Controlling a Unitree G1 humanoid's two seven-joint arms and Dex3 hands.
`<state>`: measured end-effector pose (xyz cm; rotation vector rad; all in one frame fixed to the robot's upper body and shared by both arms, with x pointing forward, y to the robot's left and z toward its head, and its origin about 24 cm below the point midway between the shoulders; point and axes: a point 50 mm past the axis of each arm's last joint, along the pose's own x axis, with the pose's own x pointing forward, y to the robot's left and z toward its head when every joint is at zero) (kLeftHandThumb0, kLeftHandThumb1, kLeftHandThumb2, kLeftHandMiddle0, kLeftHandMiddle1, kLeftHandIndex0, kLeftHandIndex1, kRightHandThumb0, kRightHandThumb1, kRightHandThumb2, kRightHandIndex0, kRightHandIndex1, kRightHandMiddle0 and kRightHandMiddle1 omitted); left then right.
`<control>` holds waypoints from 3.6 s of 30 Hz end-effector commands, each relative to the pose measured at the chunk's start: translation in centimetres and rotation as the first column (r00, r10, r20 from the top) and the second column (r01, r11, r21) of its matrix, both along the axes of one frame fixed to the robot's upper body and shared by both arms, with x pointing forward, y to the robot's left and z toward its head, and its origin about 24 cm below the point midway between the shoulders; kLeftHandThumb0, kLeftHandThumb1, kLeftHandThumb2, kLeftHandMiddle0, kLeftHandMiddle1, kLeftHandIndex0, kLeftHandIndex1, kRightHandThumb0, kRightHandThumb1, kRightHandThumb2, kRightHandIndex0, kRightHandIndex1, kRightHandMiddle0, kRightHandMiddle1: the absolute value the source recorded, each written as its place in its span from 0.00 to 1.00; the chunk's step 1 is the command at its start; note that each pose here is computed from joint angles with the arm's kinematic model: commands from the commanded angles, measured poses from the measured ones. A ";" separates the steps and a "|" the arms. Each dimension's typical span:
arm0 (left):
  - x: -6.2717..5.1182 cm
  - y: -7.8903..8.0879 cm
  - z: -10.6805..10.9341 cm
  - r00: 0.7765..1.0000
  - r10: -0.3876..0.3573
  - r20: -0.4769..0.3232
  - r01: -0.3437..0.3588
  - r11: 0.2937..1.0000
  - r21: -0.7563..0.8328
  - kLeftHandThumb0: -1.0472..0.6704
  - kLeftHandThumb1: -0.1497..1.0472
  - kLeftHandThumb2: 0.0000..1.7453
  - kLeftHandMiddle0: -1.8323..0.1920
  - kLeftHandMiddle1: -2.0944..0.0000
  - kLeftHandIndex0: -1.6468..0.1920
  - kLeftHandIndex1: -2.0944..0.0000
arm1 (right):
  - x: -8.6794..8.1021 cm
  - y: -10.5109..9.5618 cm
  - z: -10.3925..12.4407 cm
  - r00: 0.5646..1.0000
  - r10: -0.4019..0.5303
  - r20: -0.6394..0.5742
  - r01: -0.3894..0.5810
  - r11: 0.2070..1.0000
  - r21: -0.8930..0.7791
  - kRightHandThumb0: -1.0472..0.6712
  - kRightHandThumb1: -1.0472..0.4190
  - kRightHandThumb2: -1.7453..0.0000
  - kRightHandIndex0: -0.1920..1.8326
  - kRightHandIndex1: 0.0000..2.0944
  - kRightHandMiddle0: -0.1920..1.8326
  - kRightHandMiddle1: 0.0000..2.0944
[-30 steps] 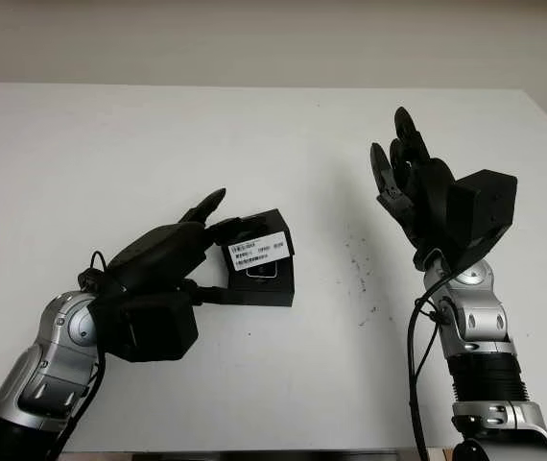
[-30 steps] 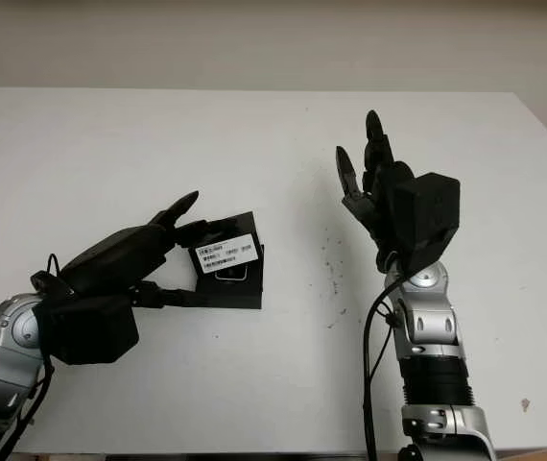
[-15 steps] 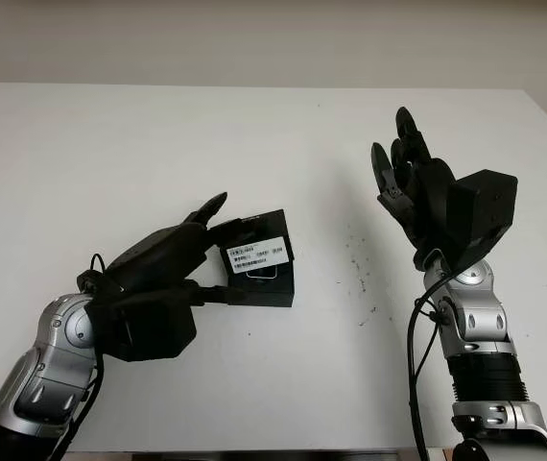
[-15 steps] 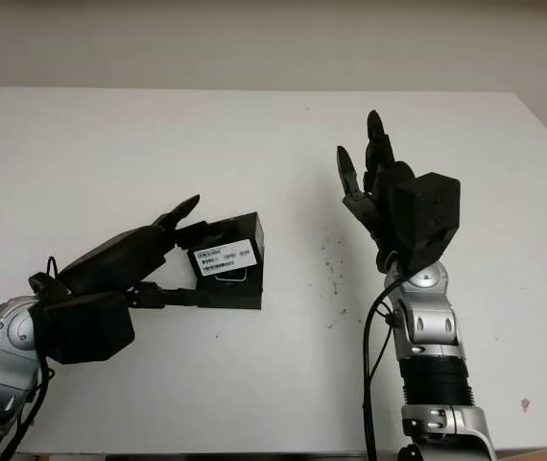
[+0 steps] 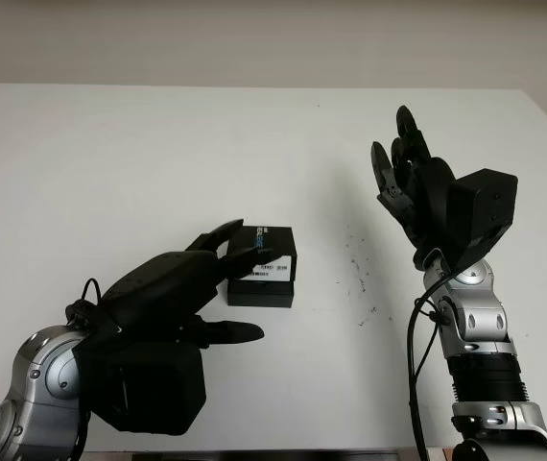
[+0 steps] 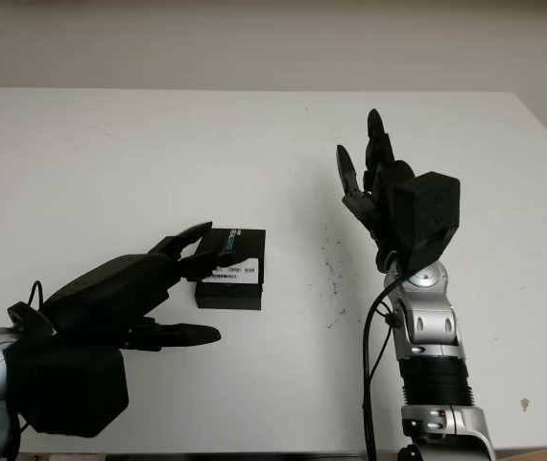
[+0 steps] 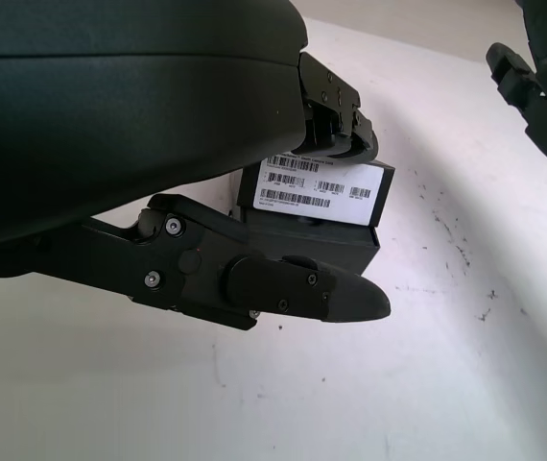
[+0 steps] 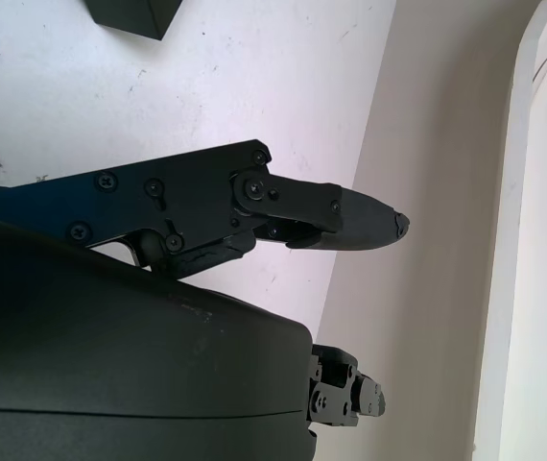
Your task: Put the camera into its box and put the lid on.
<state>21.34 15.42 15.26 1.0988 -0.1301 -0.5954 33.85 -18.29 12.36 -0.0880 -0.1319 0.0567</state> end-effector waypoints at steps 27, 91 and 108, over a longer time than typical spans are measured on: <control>3.7 0.6 7.5 0.949 0.054 0.311 0.010 0.980 -0.199 0.24 1.00 0.04 1.00 0.45 0.91 0.65 | 0.2 0.4 0.5 1.000 0.016 -0.001 -0.016 1.000 -0.009 0.30 0.00 0.72 0.00 0.02 0.03 0.03; 12.2 -2.3 1.8 0.949 -0.064 -0.308 0.101 0.989 0.105 0.10 0.88 0.03 0.90 0.96 0.90 0.96 | 0.0 0.7 0.4 1.000 0.008 0.005 -0.008 1.000 0.000 0.30 0.00 0.73 0.00 0.03 0.03 0.03; 11.9 -2.3 1.6 0.939 -0.061 -0.338 0.135 0.970 0.202 0.10 0.88 0.03 0.96 0.98 0.96 0.99 | 0.1 0.8 0.6 1.000 0.012 0.008 -0.012 1.000 0.006 0.30 0.00 0.73 0.01 0.03 0.03 0.03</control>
